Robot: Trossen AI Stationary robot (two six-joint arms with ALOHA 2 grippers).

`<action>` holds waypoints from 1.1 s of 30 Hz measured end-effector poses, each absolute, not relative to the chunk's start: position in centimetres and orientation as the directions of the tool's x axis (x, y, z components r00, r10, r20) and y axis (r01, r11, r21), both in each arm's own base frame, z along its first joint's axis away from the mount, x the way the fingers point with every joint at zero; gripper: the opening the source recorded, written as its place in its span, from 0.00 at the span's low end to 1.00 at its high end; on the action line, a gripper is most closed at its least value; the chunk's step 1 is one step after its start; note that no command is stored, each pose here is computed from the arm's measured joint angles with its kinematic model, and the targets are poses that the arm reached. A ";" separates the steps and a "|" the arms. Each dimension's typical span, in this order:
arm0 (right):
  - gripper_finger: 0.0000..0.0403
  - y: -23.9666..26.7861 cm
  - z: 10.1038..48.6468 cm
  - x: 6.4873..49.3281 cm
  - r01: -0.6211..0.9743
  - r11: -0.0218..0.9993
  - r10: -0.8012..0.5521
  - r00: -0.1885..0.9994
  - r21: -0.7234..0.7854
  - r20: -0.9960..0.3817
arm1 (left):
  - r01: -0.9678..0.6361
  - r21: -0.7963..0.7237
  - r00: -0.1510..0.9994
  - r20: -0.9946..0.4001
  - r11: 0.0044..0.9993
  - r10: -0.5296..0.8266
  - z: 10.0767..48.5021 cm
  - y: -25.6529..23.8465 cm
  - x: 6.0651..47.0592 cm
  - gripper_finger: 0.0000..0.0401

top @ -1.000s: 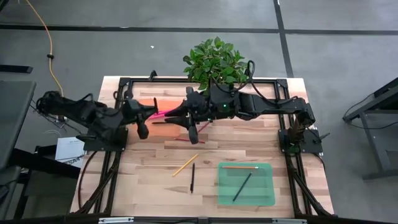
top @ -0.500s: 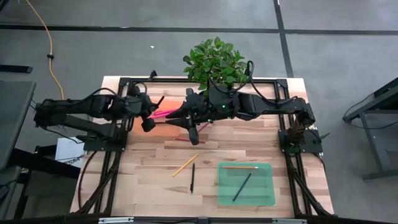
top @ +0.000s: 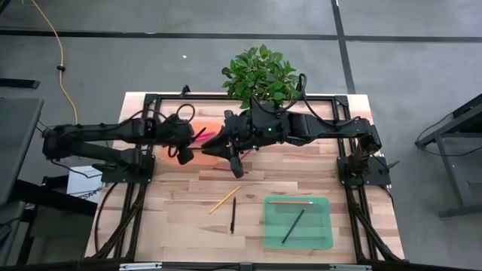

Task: Sort pens & pencils
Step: Put the top black pen into the orange bin, then put the black pen into the orange bin

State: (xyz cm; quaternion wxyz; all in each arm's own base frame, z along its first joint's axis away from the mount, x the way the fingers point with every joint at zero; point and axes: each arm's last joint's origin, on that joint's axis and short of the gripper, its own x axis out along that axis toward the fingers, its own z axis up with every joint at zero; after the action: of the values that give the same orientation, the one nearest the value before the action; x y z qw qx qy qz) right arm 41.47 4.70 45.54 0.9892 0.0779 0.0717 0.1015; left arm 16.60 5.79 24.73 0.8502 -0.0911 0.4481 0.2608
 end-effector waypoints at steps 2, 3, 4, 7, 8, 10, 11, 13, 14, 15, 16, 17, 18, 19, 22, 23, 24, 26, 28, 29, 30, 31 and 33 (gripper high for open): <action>0.17 4.8 45.5 41.4 -0.192 0.966 0.216 0.967 0.171 -0.135 | -0.531 0.066 0.447 -0.825 0.845 0.345 23.9 6.0 16.4 0.07; 0.17 4.8 45.4 41.4 -0.194 0.966 0.218 0.966 0.172 -0.139 | -0.533 0.061 0.437 -0.834 0.844 0.337 23.5 6.1 16.2 0.07; 0.17 4.9 45.4 41.4 -0.194 0.965 0.220 0.965 0.173 -0.144 | -0.536 0.062 0.426 -0.841 0.842 0.333 23.2 6.1 16.1 0.07; 0.17 5.1 45.3 41.4 -0.198 0.964 0.225 0.963 0.177 -0.147 | -0.553 0.070 0.388 -0.860 0.830 0.332 22.5 6.4 15.6 0.07; 0.17 5.1 45.3 41.4 -0.198 0.964 0.225 0.963 0.179 -0.146 | -0.559 0.074 0.377 -0.864 0.826 0.333 22.5 6.5 15.5 0.07; 0.17 5.1 45.3 41.4 -0.198 0.963 0.225 0.963 0.181 -0.148 | -0.559 0.088 0.352 -0.875 0.824 0.332 22.2 6.8 15.3 0.08; 0.17 5.1 45.3 41.4 -0.197 0.963 0.225 0.963 0.181 -0.150 | -0.556 0.091 0.343 -0.880 0.826 0.328 22.1 6.9 15.3 0.08; 0.17 5.1 45.3 41.4 -0.195 0.962 0.225 0.963 0.189 -0.150 | -0.541 0.103 0.327 -0.888 0.834 0.322 21.9 7.0 15.3 0.08; 0.17 5.1 45.3 41.4 -0.195 0.962 0.225 0.963 0.190 -0.151 | -0.535 0.106 0.321 -0.892 0.838 0.317 21.8 7.1 15.4 0.08; 0.17 5.1 45.3 41.4 -0.194 0.962 0.224 0.962 0.190 -0.153 | -0.527 0.107 0.314 -0.898 0.843 0.309 21.7 7.1 15.5 0.08; 0.17 5.1 45.3 41.4 -0.194 0.962 0.224 0.962 0.190 -0.154 | -0.518 0.110 0.306 -0.902 0.848 0.304 21.5 7.1 15.6 0.08; 0.17 5.1 45.2 41.4 -0.194 0.963 0.224 0.962 0.190 -0.155 | -0.510 0.112 0.302 -0.905 0.853 0.299 21.4 7.2 15.7 0.08; 0.17 5.1 45.2 41.4 -0.193 0.962 0.224 0.962 0.192 -0.155 | -0.502 0.112 0.296 -0.909 0.857 0.293 21.2 7.2 15.9 0.08; 0.17 5.1 45.2 41.4 -0.193 0.962 0.224 0.962 0.193 -0.156 | -0.495 0.112 0.288 -0.914 0.861 0.285 21.1 7.2 16.0 0.09; 0.17 5.1 45.2 41.4 -0.192 0.962 0.224 0.961 0.193 -0.160 | -0.485 0.115 0.273 -0.922 0.867 0.275 20.7 7.3 16.2 0.14; 0.17 5.1 45.2 41.4 -0.191 0.962 0.224 0.961 0.193 -0.160 | -0.483 0.116 0.270 -0.923 0.868 0.274 20.6 7.4 16.3 0.16; 0.17 5.1 45.2 41.4 -0.191 0.962 0.223 0.961 0.193 -0.161 | -0.483 0.116 0.275 -0.921 0.868 0.276 20.6 7.4 16.4 0.18; 0.17 5.1 45.2 41.4 -0.191 0.962 0.223 0.961 0.193 -0.161 | -0.484 0.115 0.285 -0.917 0.867 0.280 20.7 7.4 16.5 0.22; 0.17 5.1 45.1 41.4 -0.190 0.963 0.223 0.961 0.194 -0.165 | -0.485 0.116 0.289 -0.914 0.867 0.284 20.7 7.5 16.5 0.26; 0.17 5.1 45.1 41.4 -0.189 0.963 0.222 0.961 0.193 -0.166 | -0.486 0.118 0.287 -0.914 0.866 0.286 20.7 7.5 16.5 0.27; 0.17 5.1 45.1 41.4 -0.189 0.963 0.222 0.960 0.193 -0.167 | -0.485 0.118 0.288 -0.914 0.867 0.285 20.7 7.5 16.5 0.27; 0.17 5.1 45.1 41.4 -0.188 0.963 0.222 0.960 0.193 -0.171 | -0.482 0.117 0.290 -0.914 0.868 0.285 20.7 7.5 16.5 0.28; 0.17 5.1 44.9 41.3 -0.184 0.964 0.221 0.956 0.193 -0.194 | -0.471 0.099 0.318 -0.908 0.876 0.274 20.8 7.4 16.7 0.28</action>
State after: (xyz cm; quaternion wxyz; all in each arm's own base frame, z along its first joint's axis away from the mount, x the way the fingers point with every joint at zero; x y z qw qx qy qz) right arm 41.33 5.05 44.87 0.9850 0.0866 0.1077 0.1029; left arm 16.67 7.44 20.83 0.8066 -0.0920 0.5363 0.2310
